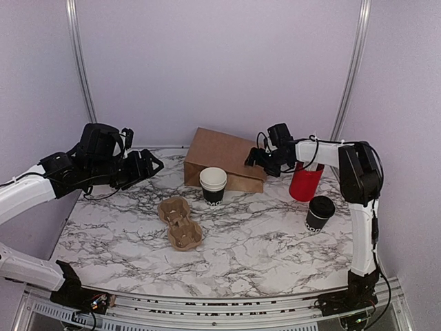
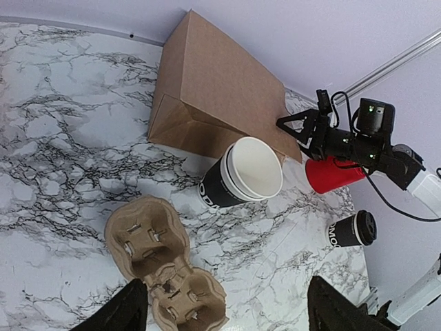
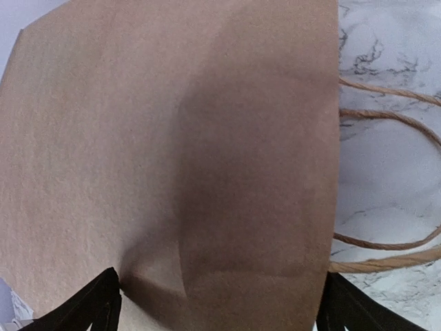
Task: Pack the takeout coffee
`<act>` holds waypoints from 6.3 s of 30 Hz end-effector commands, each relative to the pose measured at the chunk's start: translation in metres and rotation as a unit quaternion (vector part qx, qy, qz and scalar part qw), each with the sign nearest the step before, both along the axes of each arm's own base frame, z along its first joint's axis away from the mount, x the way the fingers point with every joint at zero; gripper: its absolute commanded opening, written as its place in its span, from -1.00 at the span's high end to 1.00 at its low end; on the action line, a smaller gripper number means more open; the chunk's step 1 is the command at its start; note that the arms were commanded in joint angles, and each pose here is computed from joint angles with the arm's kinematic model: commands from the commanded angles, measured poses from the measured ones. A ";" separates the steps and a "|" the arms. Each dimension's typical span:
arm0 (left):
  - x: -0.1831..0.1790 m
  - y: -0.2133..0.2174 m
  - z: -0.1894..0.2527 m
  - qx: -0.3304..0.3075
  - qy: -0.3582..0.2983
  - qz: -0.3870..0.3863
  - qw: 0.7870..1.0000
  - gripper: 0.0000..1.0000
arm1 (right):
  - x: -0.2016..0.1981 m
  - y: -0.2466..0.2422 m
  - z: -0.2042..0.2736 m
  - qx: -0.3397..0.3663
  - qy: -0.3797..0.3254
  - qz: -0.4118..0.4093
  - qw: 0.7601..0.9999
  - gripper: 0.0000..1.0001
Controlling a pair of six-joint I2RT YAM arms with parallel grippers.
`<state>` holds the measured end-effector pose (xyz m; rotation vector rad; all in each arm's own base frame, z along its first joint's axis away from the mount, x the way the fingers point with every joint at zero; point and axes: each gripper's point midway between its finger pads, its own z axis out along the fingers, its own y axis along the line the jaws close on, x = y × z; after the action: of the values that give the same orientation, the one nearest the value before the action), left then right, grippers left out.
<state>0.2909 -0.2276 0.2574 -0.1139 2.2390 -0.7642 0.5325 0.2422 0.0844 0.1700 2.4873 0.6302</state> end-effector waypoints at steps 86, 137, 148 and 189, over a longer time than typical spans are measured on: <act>0.013 -0.013 0.006 -0.022 0.000 -0.028 0.999 -0.62 | -0.205 0.002 0.278 -0.235 -0.157 0.063 0.957 1.00; 0.015 -0.018 0.012 -0.029 -0.002 -0.034 0.999 -0.62 | -0.229 -0.007 0.347 -0.083 -0.258 0.094 0.958 -0.44; 0.011 -0.014 0.010 -0.031 -0.001 -0.031 0.999 -0.62 | -0.209 -0.004 0.273 -0.092 -0.198 0.148 0.965 -0.39; 0.008 -0.031 -0.051 0.013 0.059 -0.083 0.995 -0.60 | -0.238 -0.028 0.246 -0.357 -0.138 0.082 0.920 1.00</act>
<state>0.2990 -0.2525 0.2220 -0.0315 2.3660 -0.8386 0.3029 0.2238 0.3431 -0.3847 2.2681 0.0006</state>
